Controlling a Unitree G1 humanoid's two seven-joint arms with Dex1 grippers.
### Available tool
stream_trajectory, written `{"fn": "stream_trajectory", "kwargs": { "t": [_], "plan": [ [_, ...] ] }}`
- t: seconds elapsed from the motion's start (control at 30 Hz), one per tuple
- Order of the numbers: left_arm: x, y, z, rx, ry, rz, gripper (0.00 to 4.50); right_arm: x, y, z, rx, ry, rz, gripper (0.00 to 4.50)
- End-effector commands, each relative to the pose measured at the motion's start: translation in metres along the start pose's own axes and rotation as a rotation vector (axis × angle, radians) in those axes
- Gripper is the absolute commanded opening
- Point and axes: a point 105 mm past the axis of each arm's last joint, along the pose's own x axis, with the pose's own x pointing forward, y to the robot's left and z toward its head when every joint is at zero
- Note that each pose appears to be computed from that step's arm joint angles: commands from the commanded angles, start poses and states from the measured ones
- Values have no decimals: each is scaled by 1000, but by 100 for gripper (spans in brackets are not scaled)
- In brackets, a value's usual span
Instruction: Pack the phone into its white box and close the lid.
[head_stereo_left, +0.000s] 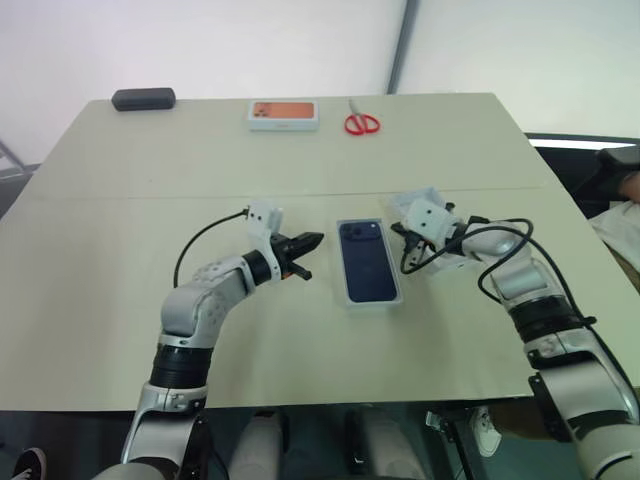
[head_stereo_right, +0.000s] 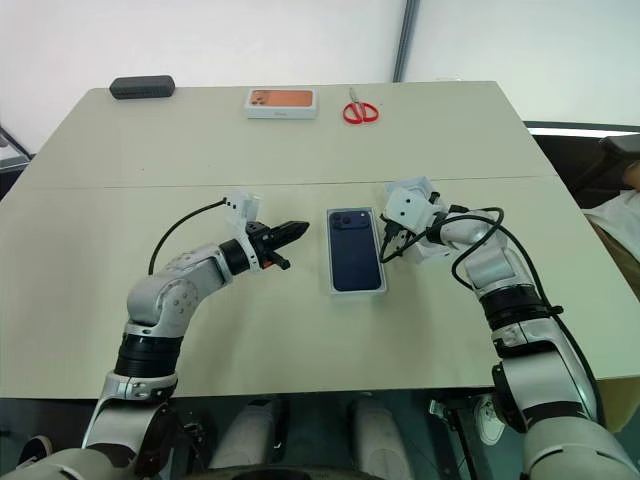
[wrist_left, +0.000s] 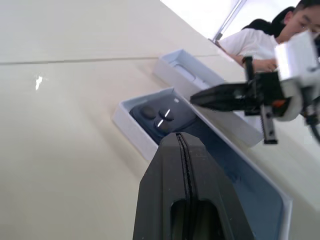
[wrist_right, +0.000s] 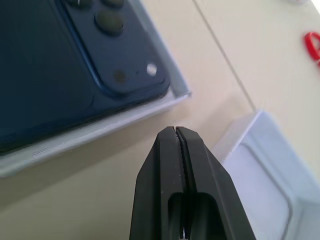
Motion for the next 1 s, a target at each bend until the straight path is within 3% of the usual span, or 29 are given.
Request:
{"fn": "stream_trajectory", "kwargs": {
  "t": [0.03, 0.13, 0.3, 0.57, 0.7, 0.8, 1.0],
  "plan": [
    [-11, -6, 20, -41, -91, -21, 2, 2, -22, 11, -51, -27, -100, 3],
    [-20, -12, 29, -68, -139, -33, 2, 7, -27, 6, -14, -19, -172, 3],
    [-28, -12, 23, -55, -123, -9, 2, 12, -28, 1, 38, -3, -215, 3],
    [-37, -4, 25, 26, -94, 3, 2, 3, -29, -2, 39, 0, -180, 3],
    [-41, -2, 28, 34, -89, -26, 2, -1, -25, 14, 131, -84, -133, 3],
    [-45, 5, 33, 45, -84, -40, 87, -11, -35, 34, 243, -169, -135, 90],
    [-49, 14, 38, 73, -90, -57, 383, -26, -39, 47, 313, -196, -140, 388]
  ]
}}
